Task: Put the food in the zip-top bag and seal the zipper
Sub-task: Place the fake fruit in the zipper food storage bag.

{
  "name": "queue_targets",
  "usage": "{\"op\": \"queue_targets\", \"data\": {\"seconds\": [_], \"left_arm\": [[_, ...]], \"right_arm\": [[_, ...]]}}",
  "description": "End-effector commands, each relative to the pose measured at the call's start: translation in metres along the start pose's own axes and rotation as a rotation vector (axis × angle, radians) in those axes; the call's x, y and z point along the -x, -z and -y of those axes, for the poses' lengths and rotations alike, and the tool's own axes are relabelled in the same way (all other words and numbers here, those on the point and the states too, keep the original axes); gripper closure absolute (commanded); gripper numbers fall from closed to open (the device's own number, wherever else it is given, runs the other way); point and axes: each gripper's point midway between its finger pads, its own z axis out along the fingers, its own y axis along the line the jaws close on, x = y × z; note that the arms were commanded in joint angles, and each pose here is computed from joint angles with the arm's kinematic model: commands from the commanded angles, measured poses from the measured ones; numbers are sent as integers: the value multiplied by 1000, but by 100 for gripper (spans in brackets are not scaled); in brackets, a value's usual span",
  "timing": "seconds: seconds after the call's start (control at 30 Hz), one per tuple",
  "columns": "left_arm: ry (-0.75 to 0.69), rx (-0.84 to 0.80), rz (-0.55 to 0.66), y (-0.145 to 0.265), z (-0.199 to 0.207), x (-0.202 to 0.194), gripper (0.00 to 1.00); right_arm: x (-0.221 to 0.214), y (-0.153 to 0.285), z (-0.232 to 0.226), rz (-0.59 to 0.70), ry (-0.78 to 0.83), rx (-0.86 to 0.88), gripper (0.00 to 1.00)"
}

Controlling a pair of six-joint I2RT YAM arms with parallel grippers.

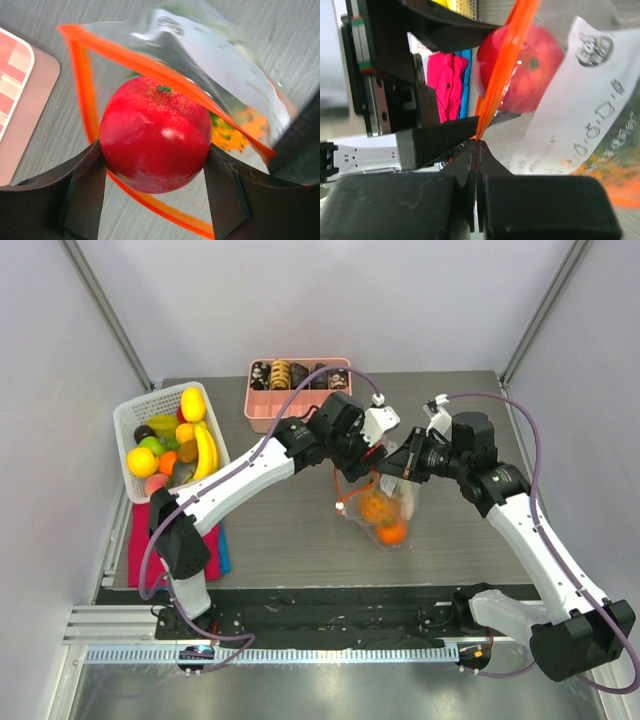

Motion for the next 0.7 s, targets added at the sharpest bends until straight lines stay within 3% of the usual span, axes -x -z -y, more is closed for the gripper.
{"op": "queue_targets", "data": {"seconds": [0.0, 0.2, 0.27, 0.33, 0.5, 0.53, 0.67], "left_arm": [[95, 44, 59, -14, -6, 19, 61], [225, -122, 4, -26, 29, -6, 51], [284, -133, 8, -22, 29, -6, 38], [328, -200, 48, -8, 29, 5, 25], [385, -261, 149, 51, 3, 27, 10], [378, -309, 163, 63, 7, 30, 0], [386, -355, 158, 108, 1, 18, 0]], "right_arm": [[11, 6, -33, 3, 77, 122, 99], [15, 6, -42, -11, 73, 163, 99], [16, 7, -43, -11, 65, 171, 99], [17, 8, -44, -8, 55, 174, 99], [22, 12, -42, 6, 31, 185, 99], [22, 12, -42, 8, 30, 189, 99], [27, 16, -47, 35, 34, 209, 99]]}}
